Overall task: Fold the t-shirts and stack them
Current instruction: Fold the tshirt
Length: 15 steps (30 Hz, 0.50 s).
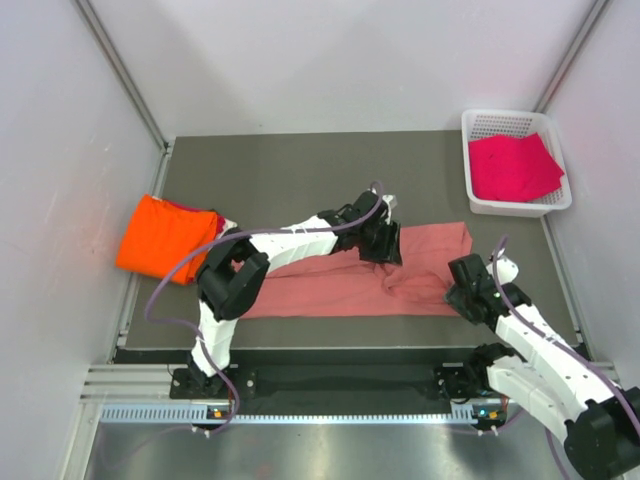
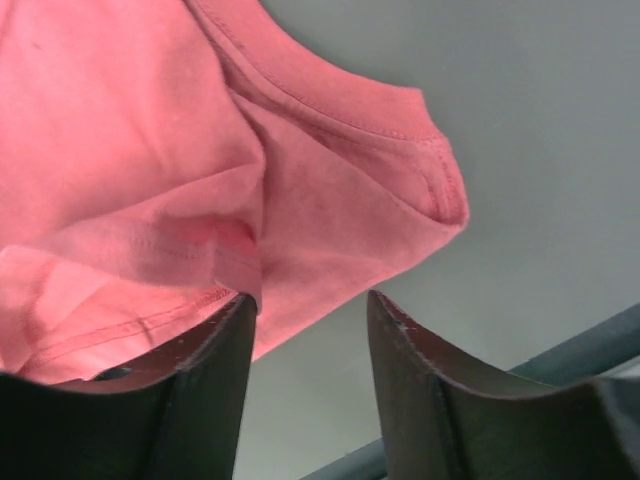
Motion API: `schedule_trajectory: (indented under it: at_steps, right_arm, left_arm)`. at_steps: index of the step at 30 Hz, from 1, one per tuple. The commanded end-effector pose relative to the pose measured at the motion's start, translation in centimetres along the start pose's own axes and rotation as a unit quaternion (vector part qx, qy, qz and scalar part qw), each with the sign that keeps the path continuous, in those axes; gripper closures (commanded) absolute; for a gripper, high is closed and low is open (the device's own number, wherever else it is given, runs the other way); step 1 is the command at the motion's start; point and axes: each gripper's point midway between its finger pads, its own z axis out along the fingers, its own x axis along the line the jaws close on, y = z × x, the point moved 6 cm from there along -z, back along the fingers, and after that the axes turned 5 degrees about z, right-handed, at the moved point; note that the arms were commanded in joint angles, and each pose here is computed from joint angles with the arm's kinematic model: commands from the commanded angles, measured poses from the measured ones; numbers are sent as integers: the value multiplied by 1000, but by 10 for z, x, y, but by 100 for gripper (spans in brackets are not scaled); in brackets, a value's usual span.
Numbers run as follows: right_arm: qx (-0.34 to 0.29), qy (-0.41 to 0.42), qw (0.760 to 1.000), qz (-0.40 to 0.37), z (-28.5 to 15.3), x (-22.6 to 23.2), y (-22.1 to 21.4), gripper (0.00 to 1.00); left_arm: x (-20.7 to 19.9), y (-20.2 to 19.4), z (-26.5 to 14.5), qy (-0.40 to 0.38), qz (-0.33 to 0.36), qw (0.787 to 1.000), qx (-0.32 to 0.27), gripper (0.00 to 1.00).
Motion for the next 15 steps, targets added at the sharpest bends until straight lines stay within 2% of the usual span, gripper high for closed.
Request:
schedule_trajectory:
  at_steps: [1, 5, 9, 15]
  right_arm:
    - [-1, -19, 1000, 8, -2, -3, 2, 52]
    - [-4, -22, 999, 31, -3, -6, 0, 62]
    - [-20, -19, 998, 56, -5, -8, 4, 80]
    - [-30, -10, 997, 65, -12, -8, 9, 83]
  left_arm:
    - [-19, 13, 6, -27, 22, 999, -15, 45]
    - [-33, 11, 21, -48, 36, 998, -13, 44]
    - [-51, 17, 39, -89, 42, 995, -7, 45]
    - [-63, 10, 47, -86, 55, 995, 1, 46]
